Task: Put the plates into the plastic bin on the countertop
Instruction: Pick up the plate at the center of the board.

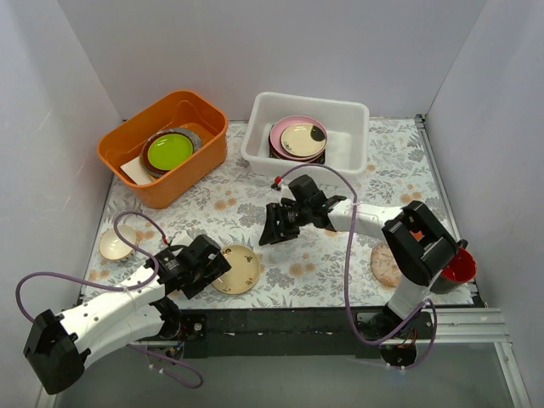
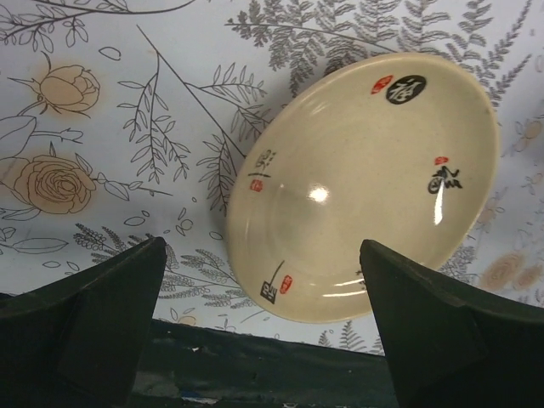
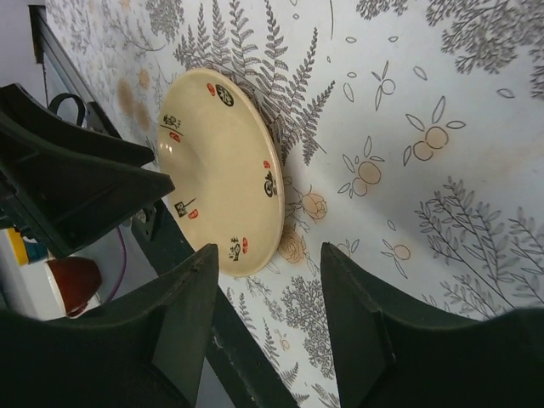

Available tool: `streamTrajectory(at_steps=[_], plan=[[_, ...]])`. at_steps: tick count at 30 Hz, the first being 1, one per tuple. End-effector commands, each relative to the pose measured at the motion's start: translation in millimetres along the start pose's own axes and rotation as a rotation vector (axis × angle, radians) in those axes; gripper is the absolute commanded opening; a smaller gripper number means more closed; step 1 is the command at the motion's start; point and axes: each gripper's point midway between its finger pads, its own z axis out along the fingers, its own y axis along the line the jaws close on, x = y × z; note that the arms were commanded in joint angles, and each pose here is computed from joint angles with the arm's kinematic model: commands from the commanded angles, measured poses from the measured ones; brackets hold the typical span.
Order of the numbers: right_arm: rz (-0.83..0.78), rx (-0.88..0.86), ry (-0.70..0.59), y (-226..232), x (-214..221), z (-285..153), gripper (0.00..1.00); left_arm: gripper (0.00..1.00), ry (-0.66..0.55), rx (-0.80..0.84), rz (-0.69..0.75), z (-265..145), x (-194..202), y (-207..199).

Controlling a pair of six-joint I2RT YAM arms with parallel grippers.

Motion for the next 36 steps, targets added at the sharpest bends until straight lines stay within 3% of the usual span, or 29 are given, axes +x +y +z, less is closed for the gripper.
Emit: streamTrajectory(at_steps=[1, 26, 29, 36], plan=[[-0.024, -0.064, 0.019, 16, 5, 19, 0.59, 0.98, 0.030, 0.016, -0.125, 5, 6, -7], [0.031, -0.098, 0.150, 8, 53, 70, 0.51, 0.98, 0.067, 0.107, -0.095, 15, 15, -22], [0.033, -0.097, 0.155, 9, 55, 73, 0.47, 0.98, 0.066, 0.118, -0.094, 14, 15, -24], [0.028, -0.100, 0.164, 8, 58, 76, 0.16, 0.98, 0.063, 0.137, -0.080, 13, 14, -29]])
